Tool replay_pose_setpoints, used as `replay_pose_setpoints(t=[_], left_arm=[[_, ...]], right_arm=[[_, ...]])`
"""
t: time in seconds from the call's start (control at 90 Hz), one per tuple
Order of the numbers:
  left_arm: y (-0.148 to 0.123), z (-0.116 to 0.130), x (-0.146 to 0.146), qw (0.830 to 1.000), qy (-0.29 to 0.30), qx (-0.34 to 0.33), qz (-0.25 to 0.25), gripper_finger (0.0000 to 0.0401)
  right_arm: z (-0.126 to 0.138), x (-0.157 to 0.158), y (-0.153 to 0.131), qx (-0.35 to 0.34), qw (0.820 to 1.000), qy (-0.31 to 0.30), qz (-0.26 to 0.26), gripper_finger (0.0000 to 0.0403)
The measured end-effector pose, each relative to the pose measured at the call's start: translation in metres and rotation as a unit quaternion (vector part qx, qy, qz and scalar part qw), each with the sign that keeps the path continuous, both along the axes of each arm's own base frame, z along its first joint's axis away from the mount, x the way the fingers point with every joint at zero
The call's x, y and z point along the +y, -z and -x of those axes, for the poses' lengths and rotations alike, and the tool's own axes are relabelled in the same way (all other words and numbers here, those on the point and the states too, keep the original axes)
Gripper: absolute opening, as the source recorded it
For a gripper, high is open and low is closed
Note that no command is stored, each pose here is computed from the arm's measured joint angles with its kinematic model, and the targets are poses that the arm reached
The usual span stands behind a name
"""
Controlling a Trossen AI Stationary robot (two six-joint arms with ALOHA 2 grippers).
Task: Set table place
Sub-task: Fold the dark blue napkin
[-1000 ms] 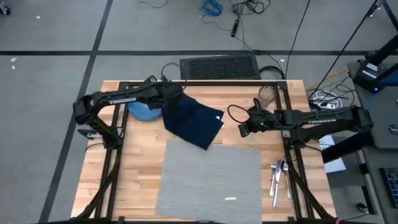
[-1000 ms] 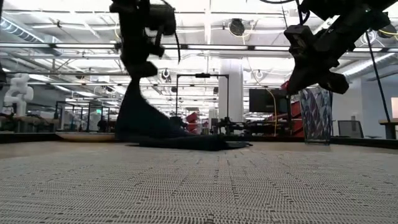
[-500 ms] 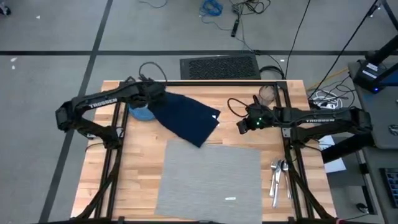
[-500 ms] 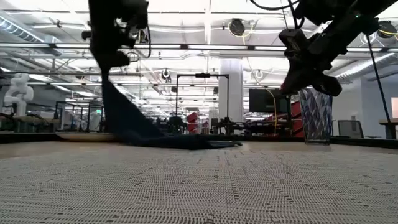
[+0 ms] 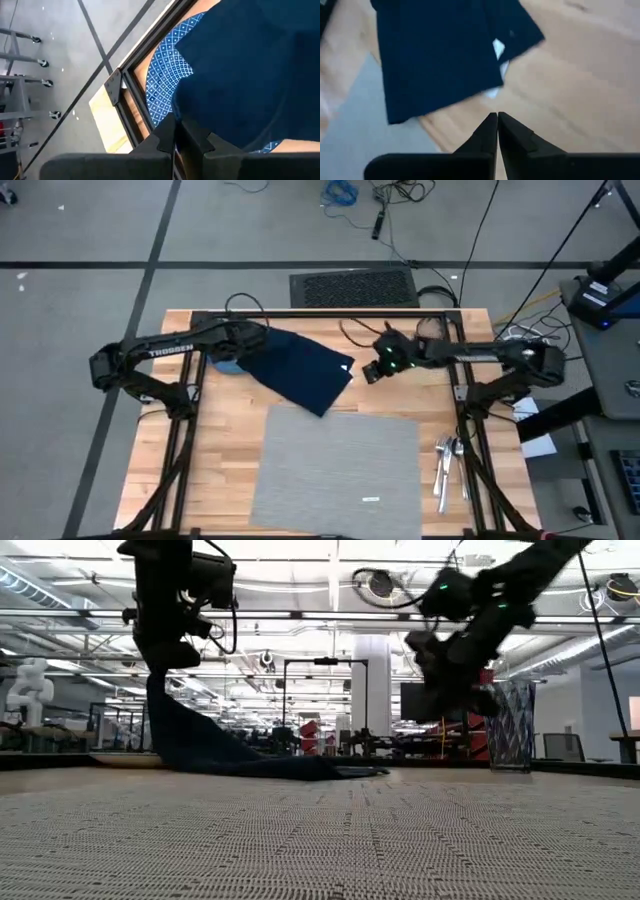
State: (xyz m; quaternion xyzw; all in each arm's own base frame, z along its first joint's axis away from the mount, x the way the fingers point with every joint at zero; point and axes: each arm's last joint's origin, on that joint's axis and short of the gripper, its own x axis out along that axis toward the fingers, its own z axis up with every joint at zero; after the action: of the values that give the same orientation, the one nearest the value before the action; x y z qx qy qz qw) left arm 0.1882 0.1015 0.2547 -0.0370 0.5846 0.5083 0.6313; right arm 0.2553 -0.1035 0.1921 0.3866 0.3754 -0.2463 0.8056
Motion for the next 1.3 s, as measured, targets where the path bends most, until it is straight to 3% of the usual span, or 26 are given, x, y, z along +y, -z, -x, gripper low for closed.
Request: replay_pose_setpoints(t=[0.133,0.322,0.556,0.944,1.3], left_arm=[[0.000,-0.001,0.000,1.000,0.002,-0.005,-0.001,0.0000],[0.000,-0.003,0.001,1.000,0.002,-0.015,-0.003,0.0000],[0.000,-0.006,0.002,0.999,0.003,-0.035,-0.003,0.0000],[0.000,-0.008,0.003,0.999,0.023,-0.032,-0.003,0.0000],[-0.001,-0.017,-0.004,0.997,0.056,-0.052,0.002,0.0000]], right_arm=[[-0.026,-0.026,-0.002,0.050,0.998,-0.043,0.021,0.0000],[-0.052,-0.061,0.014,0.093,0.992,-0.080,0.002,0.0000],[-0.070,-0.082,0.024,0.093,0.990,-0.103,-0.007,0.0000],[-0.079,-0.082,0.053,0.121,0.983,-0.129,-0.045,0.0000],[-0.050,-0.045,0.052,0.201,0.964,-0.150,-0.085,0.0000]])
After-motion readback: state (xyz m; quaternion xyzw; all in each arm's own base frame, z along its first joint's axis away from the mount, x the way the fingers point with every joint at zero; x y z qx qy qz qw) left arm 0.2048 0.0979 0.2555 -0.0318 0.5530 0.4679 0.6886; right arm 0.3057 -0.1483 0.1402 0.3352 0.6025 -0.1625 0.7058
